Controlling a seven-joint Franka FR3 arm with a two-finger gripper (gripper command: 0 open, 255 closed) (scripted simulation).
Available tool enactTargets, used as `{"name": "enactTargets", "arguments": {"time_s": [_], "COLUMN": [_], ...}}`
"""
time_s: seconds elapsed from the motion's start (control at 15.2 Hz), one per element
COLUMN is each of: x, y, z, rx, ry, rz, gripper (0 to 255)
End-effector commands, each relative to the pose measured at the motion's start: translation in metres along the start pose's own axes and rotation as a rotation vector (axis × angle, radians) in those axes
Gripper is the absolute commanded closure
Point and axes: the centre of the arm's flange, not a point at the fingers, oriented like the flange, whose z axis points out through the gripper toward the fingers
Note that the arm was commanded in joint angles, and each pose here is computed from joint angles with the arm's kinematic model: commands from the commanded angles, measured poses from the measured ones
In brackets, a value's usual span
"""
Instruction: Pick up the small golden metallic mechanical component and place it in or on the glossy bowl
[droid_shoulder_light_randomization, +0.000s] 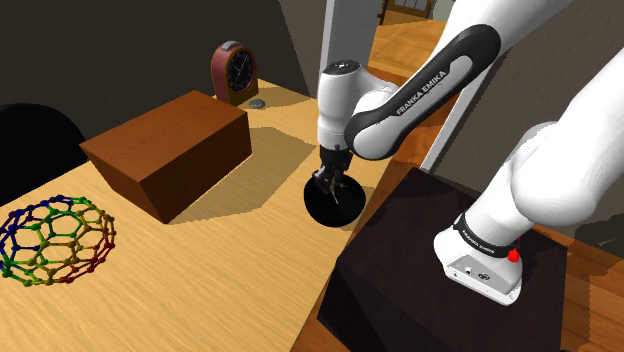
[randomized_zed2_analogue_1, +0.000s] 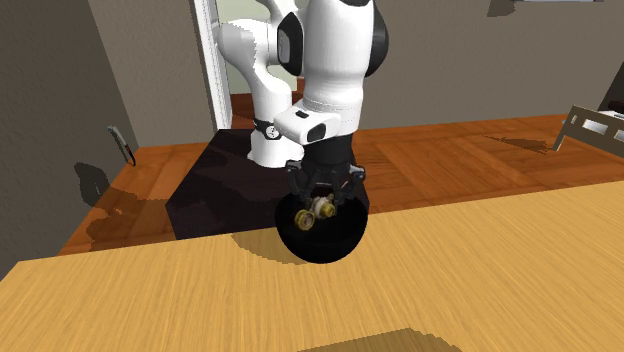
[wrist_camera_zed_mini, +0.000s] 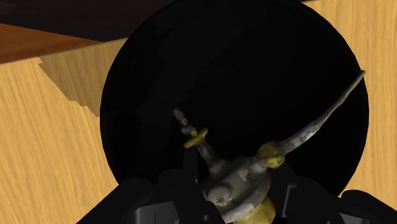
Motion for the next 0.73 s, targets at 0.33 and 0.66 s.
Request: {"name": "enactTargets", "arguments": {"time_s": [0.33,0.66], "x": [-0.0002,-0.0002], "y": [-0.0002,-0.0002], "z": [0.0021,0.0021], "rx": [0.000,0.000], "ry": [0.000,0.000], "rz": [0.000,0.000], "gripper": [0,0]}}
